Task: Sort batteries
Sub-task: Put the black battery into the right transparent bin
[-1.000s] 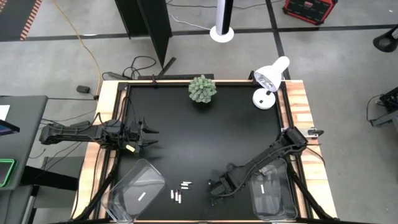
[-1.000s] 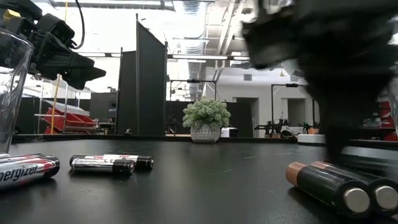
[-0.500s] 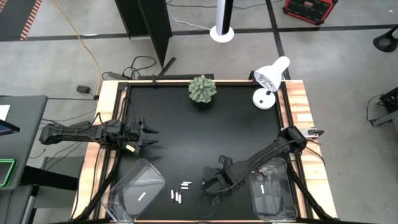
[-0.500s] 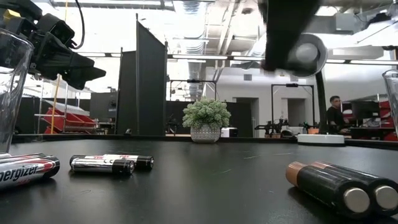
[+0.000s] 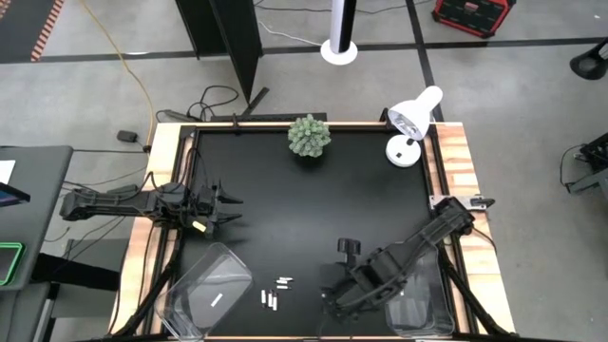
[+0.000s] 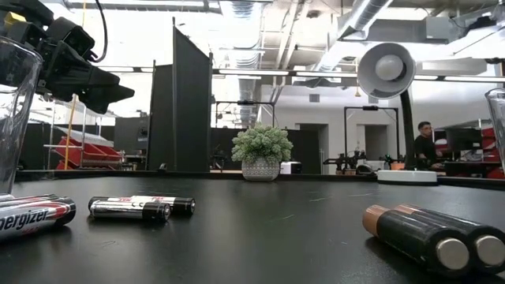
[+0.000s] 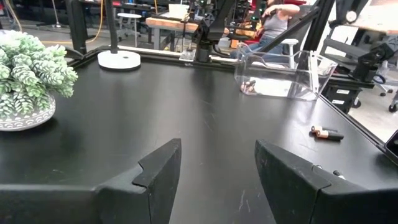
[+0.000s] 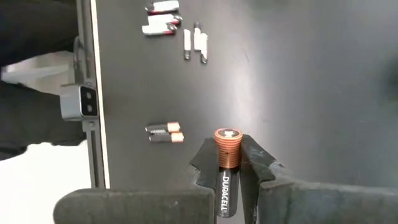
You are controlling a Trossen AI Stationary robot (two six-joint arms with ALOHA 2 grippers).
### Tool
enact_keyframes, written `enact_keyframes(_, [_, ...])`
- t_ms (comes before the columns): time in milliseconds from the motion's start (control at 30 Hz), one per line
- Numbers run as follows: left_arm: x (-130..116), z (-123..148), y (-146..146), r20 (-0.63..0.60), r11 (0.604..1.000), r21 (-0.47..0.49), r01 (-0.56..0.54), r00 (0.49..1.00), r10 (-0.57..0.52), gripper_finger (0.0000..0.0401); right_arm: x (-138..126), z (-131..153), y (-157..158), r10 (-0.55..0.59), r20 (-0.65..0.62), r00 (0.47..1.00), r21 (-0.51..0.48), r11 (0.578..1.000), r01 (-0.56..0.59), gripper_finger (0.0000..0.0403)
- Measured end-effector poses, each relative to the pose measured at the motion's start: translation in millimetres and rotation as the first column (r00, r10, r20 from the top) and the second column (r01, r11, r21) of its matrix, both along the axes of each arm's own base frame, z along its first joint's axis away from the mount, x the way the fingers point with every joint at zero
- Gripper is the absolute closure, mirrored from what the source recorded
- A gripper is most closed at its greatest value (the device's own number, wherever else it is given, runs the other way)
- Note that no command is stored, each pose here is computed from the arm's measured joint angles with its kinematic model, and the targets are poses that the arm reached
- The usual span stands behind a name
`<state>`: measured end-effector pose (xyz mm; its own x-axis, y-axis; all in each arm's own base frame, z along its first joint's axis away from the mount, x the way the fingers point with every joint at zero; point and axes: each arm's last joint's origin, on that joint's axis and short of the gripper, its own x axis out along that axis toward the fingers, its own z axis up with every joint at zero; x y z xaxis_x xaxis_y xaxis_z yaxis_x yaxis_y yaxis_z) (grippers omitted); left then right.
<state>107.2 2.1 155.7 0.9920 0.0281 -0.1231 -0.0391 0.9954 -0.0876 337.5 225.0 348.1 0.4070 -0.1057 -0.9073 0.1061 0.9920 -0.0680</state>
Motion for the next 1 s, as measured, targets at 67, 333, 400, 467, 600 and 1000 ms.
enact_keyframes(67, [0.0, 0.0, 0.0, 0.0, 1.0, 0.0, 0.0, 1.0, 0.0, 0.0201, -5.6, 2.1, 0.9, -0.03, -0.012, 0.999, -0.012, 0.999, 0.029, 0.0363])
enact_keyframes(333, [0.0, 0.0, 0.1, 0.0, 1.0, 0.0, -0.003, 1.0, 0.003, 0.0201, -20.7, -3.5, 13.1, -0.155, -0.045, 0.987, 0.006, 0.988, 0.156, 0.0363])
enact_keyframes(400, [0.0, 0.0, 0.1, 0.0, 1.0, 0.0, -0.003, 1.0, 0.003, 0.0201, -24.9, -5.6, 17.4, -0.195, -0.048, 0.98, 0.017, 0.98, 0.196, 0.0363])
enact_keyframes(467, [0.0, 0.0, 0.1, 0.0, 1.0, 0.001, -0.003, 1.0, 0.003, 0.0201, -29.6, -7.0, 24.2, -0.222, -0.044, 0.974, 0.036, 0.974, 0.223, 0.0363])
enact_keyframes(600, [0.0, 0.0, 0.1, 0.0, 1.0, 0.004, -0.003, 1.0, 0.003, 0.0201, -41.9, -13.6, 38.5, -0.3, -0.051, 0.953, 0.063, 0.951, 0.303, 0.0363])
enact_keyframes(1000, [0.0, 0.1, 0.1, 0.001, 1.0, 0.008, -0.002, 1.0, 0.002, 0.0201, -99.8, -44.5, 89.3, -0.57, -0.141, 0.81, 0.131, 0.8, 0.586, 0.0363])
